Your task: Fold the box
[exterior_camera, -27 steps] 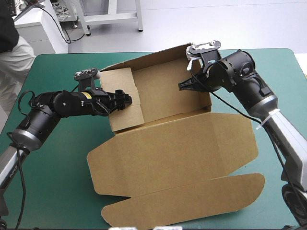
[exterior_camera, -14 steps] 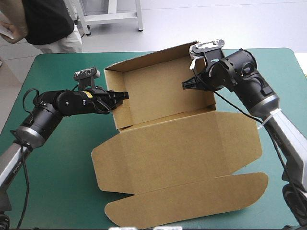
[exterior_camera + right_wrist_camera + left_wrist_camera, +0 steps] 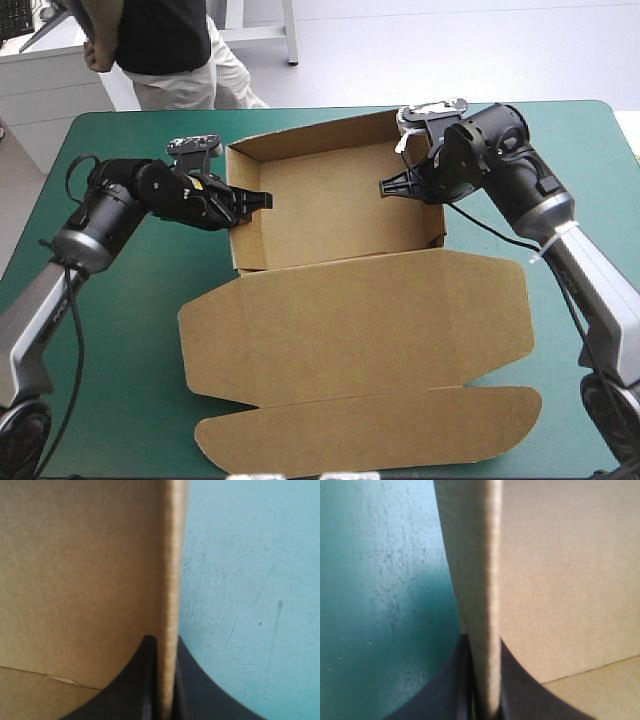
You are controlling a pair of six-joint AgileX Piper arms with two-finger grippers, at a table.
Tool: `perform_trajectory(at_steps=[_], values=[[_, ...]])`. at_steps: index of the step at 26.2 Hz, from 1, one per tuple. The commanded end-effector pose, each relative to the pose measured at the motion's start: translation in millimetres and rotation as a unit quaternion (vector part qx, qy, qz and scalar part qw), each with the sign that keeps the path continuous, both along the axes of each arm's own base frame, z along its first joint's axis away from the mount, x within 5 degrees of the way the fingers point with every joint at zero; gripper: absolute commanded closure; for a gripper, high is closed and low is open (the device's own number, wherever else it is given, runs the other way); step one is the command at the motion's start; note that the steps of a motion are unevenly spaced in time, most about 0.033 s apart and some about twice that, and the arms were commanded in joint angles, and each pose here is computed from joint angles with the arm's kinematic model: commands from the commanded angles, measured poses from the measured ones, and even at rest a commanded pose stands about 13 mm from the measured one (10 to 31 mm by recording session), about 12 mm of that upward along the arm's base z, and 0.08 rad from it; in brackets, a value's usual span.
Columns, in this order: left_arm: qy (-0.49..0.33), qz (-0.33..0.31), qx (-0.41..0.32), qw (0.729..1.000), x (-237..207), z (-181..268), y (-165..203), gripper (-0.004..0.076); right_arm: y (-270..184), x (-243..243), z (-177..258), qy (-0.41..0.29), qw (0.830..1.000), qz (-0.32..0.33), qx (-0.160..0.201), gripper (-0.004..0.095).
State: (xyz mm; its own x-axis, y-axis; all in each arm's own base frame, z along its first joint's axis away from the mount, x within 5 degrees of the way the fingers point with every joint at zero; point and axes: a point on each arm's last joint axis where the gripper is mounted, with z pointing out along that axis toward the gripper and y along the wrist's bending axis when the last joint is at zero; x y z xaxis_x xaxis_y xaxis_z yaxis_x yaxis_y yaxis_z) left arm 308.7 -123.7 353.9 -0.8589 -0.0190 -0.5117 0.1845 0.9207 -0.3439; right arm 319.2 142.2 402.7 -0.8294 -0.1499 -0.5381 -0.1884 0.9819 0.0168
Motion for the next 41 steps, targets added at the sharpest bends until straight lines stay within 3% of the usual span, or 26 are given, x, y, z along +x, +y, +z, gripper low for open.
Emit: perform_trajectory(at_steps=[1, 4, 14, 25, 27, 29, 33, 35, 37, 41], values=[[0.001, -0.021, -0.011, 1.0, 10, 17, -11, 0.0732, -2, 6, 0, 0.017, 0.999, 0.014, 0.039, 0.0925], [0.03, -0.026, -0.002, 0.999, 25, 7, -18, 0.0732, 0, 20, -16, 0.055, 0.996, 0.018, 0.069, 0.0925], [0.155, -0.007, 0.057, 0.986, 57, -48, -25, 0.0732, 3, 52, -67, 0.112, 0.993, 0.014, 0.037, 0.0925], [0.156, -0.024, 0.065, 0.985, 63, -61, -31, 0.0732, 3, 63, -87, 0.125, 0.992, 0.01, 0.005, 0.0918], [0.154, -0.043, 0.071, 0.985, 62, -61, -31, 0.0721, 4, 64, -89, 0.13, 0.991, 0.011, 0.009, 0.0838], [0.151, -0.052, 0.073, 0.984, 62, -61, -31, 0.064, 5, 63, -89, 0.131, 0.991, 0.013, 0.014, 0.0566], [0.148, -0.069, 0.07, 0.984, 62, -60, -33, 0.046, 5, 63, -89, 0.132, 0.991, 0.015, 0.013, 0.0201], [0.148, -0.069, 0.067, 0.984, 62, -60, -33, 0.0363, 5, 63, -89, 0.132, 0.991, 0.015, 0.013, 0.0076], [0.146, -0.069, 0.063, 0.985, 62, -59, -34, 0.0237, 5, 63, -89, 0.131, 0.991, 0.015, 0.011, 0.0009], [0.133, -0.069, 0.059, 0.987, 64, -51, -35, 0.0219, 5, 63, -89, 0.13, 0.991, 0.015, 0.012, 0.0023]])
